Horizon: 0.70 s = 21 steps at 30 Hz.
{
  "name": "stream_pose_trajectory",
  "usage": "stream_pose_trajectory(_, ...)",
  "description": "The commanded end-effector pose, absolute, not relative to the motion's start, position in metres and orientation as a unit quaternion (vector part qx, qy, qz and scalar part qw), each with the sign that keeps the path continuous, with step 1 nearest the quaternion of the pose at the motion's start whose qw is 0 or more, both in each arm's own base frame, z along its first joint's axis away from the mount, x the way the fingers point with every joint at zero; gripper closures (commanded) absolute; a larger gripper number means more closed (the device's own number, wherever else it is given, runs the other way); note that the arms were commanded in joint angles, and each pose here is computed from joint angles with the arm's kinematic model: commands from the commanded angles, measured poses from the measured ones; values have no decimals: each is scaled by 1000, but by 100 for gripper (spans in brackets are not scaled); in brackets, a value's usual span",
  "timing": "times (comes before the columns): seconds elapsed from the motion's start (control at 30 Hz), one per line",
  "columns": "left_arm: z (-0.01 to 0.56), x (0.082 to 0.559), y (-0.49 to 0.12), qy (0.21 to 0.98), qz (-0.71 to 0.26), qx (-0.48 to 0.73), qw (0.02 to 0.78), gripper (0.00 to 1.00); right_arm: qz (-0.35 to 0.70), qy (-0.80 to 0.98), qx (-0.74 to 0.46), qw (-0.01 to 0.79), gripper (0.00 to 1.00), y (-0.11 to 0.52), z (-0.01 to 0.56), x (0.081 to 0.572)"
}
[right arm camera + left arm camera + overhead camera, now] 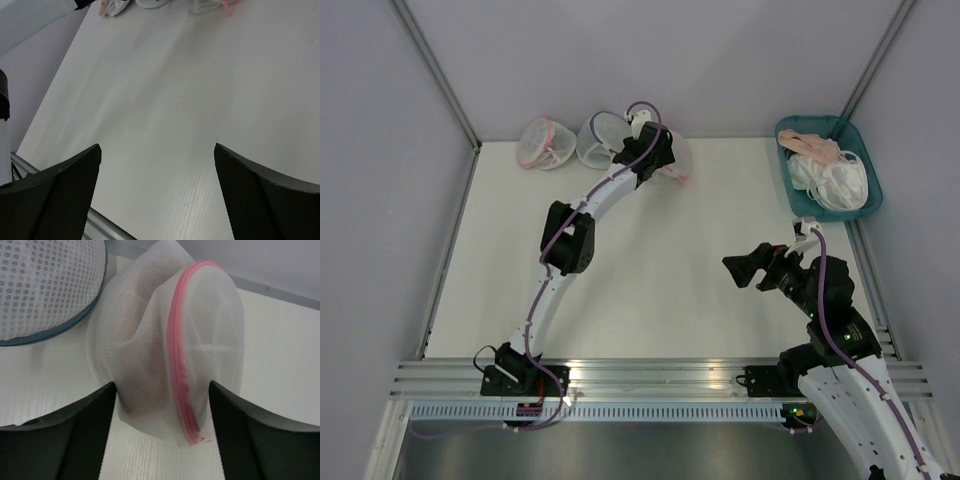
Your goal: Unzip the laundry bag and remove the bra
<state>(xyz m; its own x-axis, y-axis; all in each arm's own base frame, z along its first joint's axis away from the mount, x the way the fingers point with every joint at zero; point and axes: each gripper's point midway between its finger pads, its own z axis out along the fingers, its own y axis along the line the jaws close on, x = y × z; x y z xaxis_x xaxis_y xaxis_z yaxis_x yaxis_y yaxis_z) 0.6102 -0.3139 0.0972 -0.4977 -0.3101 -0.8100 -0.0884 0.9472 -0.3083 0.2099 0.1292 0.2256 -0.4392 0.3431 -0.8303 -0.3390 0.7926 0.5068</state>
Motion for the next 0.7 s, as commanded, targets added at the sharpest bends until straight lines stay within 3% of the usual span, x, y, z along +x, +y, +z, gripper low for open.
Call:
stream_pose_trajectory(0.0,114,624,-326,836,-166,-136,505,27,316,785,2,532,2,128,222,212)
stream_pose_trajectory(0.1,112,624,-326,837,-181,-142,497,60,316,783,3,536,2,127,223,212)
stream_pose_trajectory(0.2,119,616,-325,839,-188,-142,491,82,315,782,5,538,2,126,224,212)
stream_pose_trajectory(0.3,119,594,-317,850,-193,-150,468,97,314,782,6,538,2,126,224,212)
stream_pose_trajectory(0.4,158,570,-312,842,-223,-156,466,98,308,784,13,539,2,123,222,214)
stream_pose_trajectory(0.47,137,544,-300,858,-213,-157,441,98,305,785,21,539,2,122,219,216)
stream_pose_trajectory(0.67,164,459,-264,836,-279,-174,440,98,315,780,62,537,2,122,208,228)
